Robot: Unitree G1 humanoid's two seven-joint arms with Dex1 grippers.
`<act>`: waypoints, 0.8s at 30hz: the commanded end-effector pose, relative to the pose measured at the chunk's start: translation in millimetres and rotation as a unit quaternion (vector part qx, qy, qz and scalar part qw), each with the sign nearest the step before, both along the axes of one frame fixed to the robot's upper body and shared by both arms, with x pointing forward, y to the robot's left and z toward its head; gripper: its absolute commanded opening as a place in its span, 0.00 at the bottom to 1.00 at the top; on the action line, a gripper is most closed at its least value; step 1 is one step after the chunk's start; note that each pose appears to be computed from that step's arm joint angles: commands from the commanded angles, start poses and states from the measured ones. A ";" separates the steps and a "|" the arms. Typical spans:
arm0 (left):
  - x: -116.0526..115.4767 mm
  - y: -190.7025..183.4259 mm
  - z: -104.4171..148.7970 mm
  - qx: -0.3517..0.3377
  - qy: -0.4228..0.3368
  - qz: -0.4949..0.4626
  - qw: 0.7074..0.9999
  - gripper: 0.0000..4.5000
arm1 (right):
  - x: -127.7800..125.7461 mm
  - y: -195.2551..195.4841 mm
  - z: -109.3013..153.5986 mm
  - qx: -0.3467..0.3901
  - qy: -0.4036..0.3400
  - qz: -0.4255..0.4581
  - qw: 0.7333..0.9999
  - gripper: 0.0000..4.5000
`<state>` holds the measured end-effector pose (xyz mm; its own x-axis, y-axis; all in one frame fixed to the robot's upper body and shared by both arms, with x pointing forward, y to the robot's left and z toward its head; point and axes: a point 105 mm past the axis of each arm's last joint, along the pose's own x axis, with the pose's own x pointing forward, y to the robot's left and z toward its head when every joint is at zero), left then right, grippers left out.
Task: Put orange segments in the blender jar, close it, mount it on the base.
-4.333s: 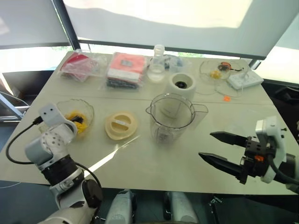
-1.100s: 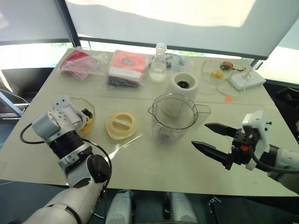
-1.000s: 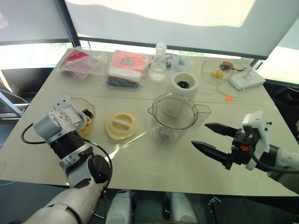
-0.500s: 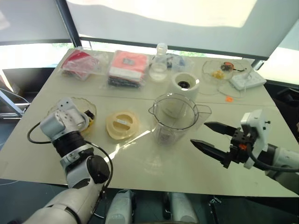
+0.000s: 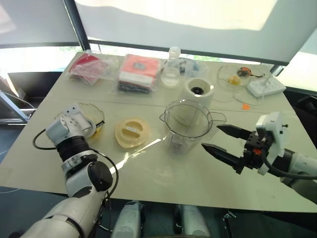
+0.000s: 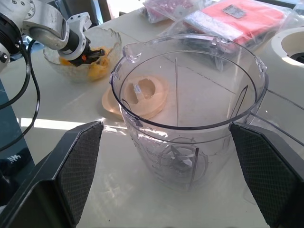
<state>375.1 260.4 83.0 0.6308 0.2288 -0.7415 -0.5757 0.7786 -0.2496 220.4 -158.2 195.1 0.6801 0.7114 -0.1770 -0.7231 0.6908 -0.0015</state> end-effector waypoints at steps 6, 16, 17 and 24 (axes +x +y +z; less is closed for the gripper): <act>-13.3 11.0 13.3 0.012 0.005 -0.008 1.000 0.01 | 1.6 1.0 6.8 0.004 -0.020 0.006 1.000 1.00; -29.1 30.0 73.5 0.079 -0.067 -0.079 0.991 0.01 | 2.8 -9.0 6.6 0.012 -0.008 0.008 1.000 1.00; -29.1 31.6 77.2 0.088 -0.069 -0.086 0.990 0.01 | 3.2 -9.4 5.3 0.012 -0.007 0.008 1.000 1.00; -21.7 27.6 84.0 0.085 -0.072 -0.123 0.986 0.01 | 6.3 -9.6 1.1 0.013 -0.008 0.007 1.000 1.00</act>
<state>348.7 289.8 147.8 0.7401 0.1840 -0.6469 -0.3742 0.9119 -0.1687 226.0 -167.6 189.4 0.6686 0.7220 -0.1779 -0.7296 0.6832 0.0309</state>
